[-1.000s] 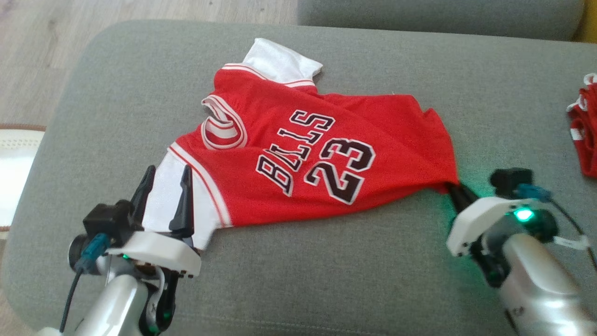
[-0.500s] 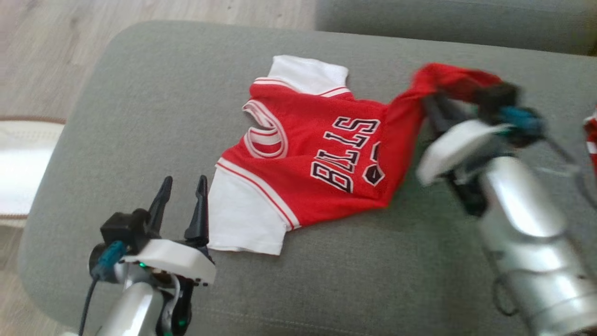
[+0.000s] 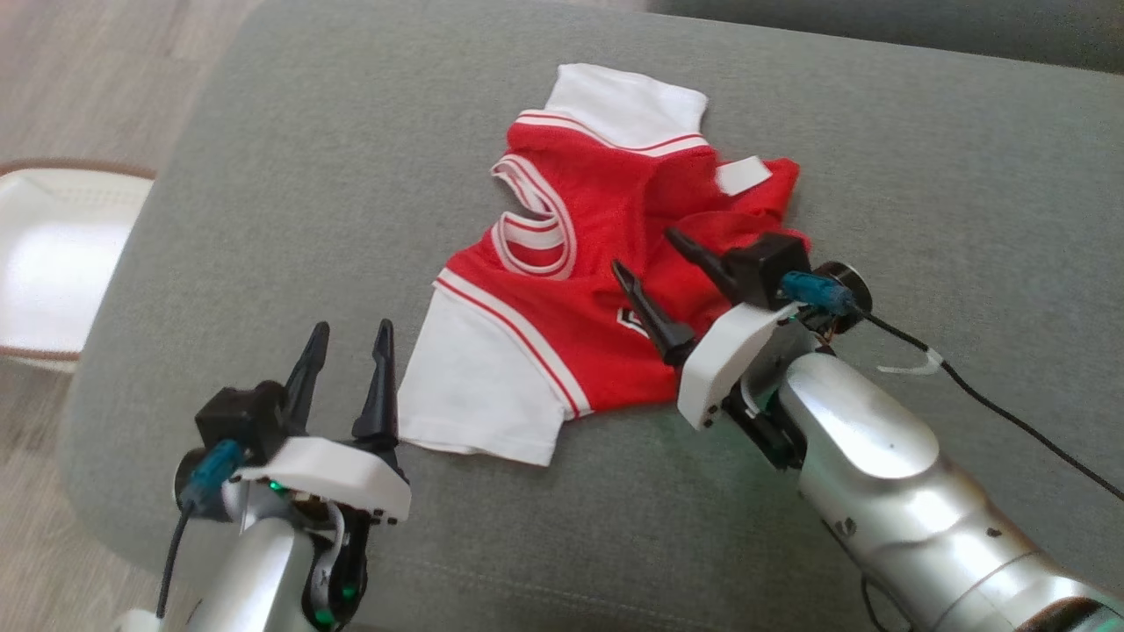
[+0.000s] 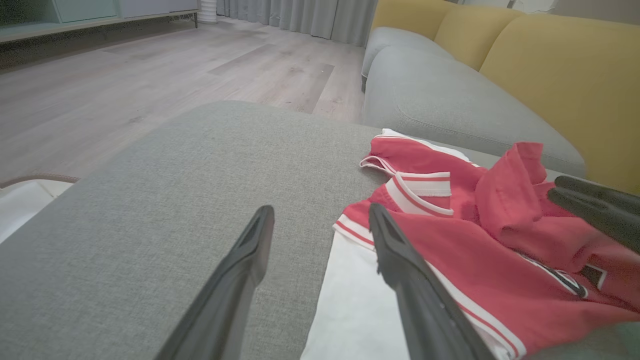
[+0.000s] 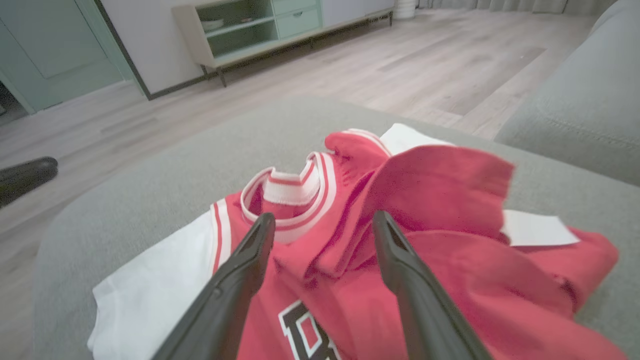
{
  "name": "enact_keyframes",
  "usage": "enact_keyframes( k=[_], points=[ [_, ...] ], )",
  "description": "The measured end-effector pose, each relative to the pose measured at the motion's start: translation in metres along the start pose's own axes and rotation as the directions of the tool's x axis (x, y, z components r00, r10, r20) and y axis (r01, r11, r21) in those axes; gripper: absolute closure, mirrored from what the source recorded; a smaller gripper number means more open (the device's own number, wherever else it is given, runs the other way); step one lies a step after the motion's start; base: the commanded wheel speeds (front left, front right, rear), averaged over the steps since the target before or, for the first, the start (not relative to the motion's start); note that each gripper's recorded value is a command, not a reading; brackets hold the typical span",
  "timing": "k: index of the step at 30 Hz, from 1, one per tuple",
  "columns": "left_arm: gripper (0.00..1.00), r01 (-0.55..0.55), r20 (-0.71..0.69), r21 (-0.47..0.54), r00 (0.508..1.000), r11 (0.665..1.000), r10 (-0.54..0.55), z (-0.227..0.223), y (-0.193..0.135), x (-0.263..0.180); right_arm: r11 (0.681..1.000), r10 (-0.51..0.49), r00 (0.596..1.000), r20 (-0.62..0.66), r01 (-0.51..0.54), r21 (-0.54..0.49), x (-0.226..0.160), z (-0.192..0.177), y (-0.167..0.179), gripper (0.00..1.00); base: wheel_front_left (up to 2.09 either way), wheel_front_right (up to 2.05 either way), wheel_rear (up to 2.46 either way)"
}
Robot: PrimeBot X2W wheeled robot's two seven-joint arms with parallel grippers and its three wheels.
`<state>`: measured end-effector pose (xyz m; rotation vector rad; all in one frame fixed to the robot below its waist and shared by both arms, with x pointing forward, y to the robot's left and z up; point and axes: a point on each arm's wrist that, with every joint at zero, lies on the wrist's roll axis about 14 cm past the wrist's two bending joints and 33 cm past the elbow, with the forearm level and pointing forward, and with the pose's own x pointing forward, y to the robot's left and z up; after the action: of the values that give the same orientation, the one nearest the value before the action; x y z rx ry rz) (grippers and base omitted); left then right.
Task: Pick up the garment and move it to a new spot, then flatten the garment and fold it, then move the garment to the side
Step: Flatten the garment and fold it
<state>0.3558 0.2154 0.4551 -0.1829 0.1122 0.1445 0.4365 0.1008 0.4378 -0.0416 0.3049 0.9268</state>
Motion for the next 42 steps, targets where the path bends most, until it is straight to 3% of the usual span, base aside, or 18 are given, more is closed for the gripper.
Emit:
enact_keyframes(
  k=[5,12,17,20,26,31,33,36,37,39,40,42],
  points=[
    [0.0,0.036,0.008,-0.006,0.999,0.999,-0.036,0.002,-0.011,0.007,0.999,-0.033,0.991,0.128,0.032,0.01,-0.017,0.027,-0.017,0.0,0.0,0.0,0.0],
    [0.0,0.092,0.01,-0.012,0.996,0.996,-0.092,0.001,-0.03,0.012,0.972,-0.234,0.965,0.116,0.229,0.055,-0.059,0.03,-0.103,0.0,0.0,0.0,0.0],
    [0.0,0.071,-0.008,-0.017,0.997,0.997,-0.071,-0.005,-0.024,0.01,0.978,-0.202,0.977,-0.071,0.205,0.035,-0.045,0.01,-0.11,0.0,0.0,0.0,0.0],
    [0.0,0.042,-0.02,-0.015,0.999,0.999,-0.042,-0.009,-0.016,0.007,0.982,-0.156,0.972,-0.175,0.171,0.075,-0.031,0.006,-0.106,0.0,0.0,0.0,0.0],
    [0.0,-0.005,-0.022,-0.017,1.0,1.0,0.004,-0.009,-0.001,0.003,0.972,-0.087,0.904,-0.418,0.168,0.161,-0.027,-0.03,-0.107,0.0,0.0,0.0,0.0],
    [0.0,-0.034,-0.016,-0.019,0.999,0.999,0.034,-0.008,0.008,0.001,0.965,-0.031,0.87,-0.491,0.153,0.212,-0.026,-0.044,-0.097,0.0,0.0,0.0,0.0],
    [0.0,-0.039,-0.015,-0.023,0.999,0.999,0.039,-0.007,0.008,0.0,0.964,-0.014,0.864,-0.503,0.146,0.224,-0.025,-0.046,-0.093,0.11,0.0,0.0,0.0],
    [0.0,-0.037,-0.015,-0.022,0.999,0.999,0.037,-0.008,0.008,0.0,0.962,0.006,0.853,-0.521,0.137,0.235,-0.026,-0.051,-0.088,0.18,0.0,0.0,0.0],
    [0.0,-0.036,-0.016,-0.019,0.999,0.999,0.035,-0.008,0.007,0.0,0.963,0.011,0.853,-0.521,0.132,0.236,-0.026,-0.051,-0.086,0.27,0.0,0.0,0.0],
    [0.0,-0.033,-0.019,-0.021,0.999,0.999,0.033,-0.009,0.007,0.001,0.965,0.022,0.859,-0.512,0.115,0.235,-0.025,-0.049,-0.082,0.6,0.0,0.0,0.0],
    [0.0,-0.032,-0.02,-0.022,0.999,0.999,0.032,-0.009,0.006,0.001,0.966,0.027,0.867,-0.498,0.105,0.235,-0.023,-0.047,-0.079,0.96,0.0,0.0,0.0],
    [0.0,-0.032,-0.023,-0.022,0.999,0.999,0.031,-0.01,0.006,0.001,0.97,0.033,0.882,-0.471,0.086,0.229,-0.022,-0.042,-0.075,1.0,0.0,0.0,0.0]
  ],
)
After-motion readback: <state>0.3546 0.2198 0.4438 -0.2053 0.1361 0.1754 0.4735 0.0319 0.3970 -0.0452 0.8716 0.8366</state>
